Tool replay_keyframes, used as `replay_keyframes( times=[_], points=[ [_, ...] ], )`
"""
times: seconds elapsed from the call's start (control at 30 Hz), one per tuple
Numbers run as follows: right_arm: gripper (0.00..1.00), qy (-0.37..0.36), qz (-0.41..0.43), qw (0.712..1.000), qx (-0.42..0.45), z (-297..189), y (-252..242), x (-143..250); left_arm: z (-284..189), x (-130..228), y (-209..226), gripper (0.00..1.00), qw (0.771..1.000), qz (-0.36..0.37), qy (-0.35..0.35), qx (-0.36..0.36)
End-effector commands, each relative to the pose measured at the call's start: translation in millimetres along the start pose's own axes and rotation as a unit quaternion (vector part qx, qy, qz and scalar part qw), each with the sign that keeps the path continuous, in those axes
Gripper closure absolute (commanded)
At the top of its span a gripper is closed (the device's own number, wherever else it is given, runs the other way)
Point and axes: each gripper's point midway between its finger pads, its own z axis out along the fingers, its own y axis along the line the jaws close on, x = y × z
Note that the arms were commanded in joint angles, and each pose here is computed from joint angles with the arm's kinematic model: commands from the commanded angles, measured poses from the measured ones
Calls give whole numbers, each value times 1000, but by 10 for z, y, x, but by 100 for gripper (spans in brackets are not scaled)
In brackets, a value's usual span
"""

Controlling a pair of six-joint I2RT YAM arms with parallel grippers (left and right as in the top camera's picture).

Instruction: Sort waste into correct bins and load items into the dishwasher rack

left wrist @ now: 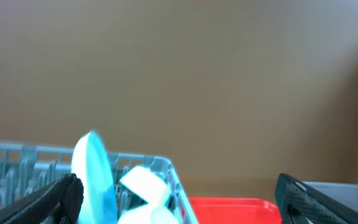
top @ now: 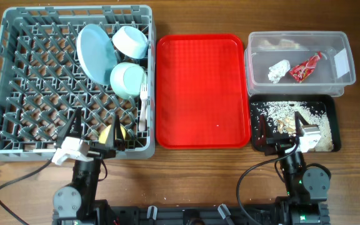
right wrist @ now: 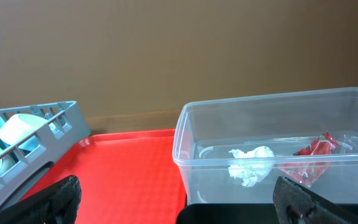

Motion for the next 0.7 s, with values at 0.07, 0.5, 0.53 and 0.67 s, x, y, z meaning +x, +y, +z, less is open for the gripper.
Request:
replay_keyframes(
  times=[0.07,0.5,0.53,0.67],
  points=[
    [0,-3,-8,1000,-6,-2,24,-11,-195,555,703,0,971,-106,75,-201],
    [0,-3,-8,1000,-6,-2,24,-11,-196,721,583,0,973,-91,114,-180],
    [0,-3,-8,1000,-6,-2,25,-10,-196,721,584,0,973,-91,114,-181],
    [0,-3,-8,1000,-6,-2,24,-11,-196,721,583,0,973,-91,114,-180]
  ],
)
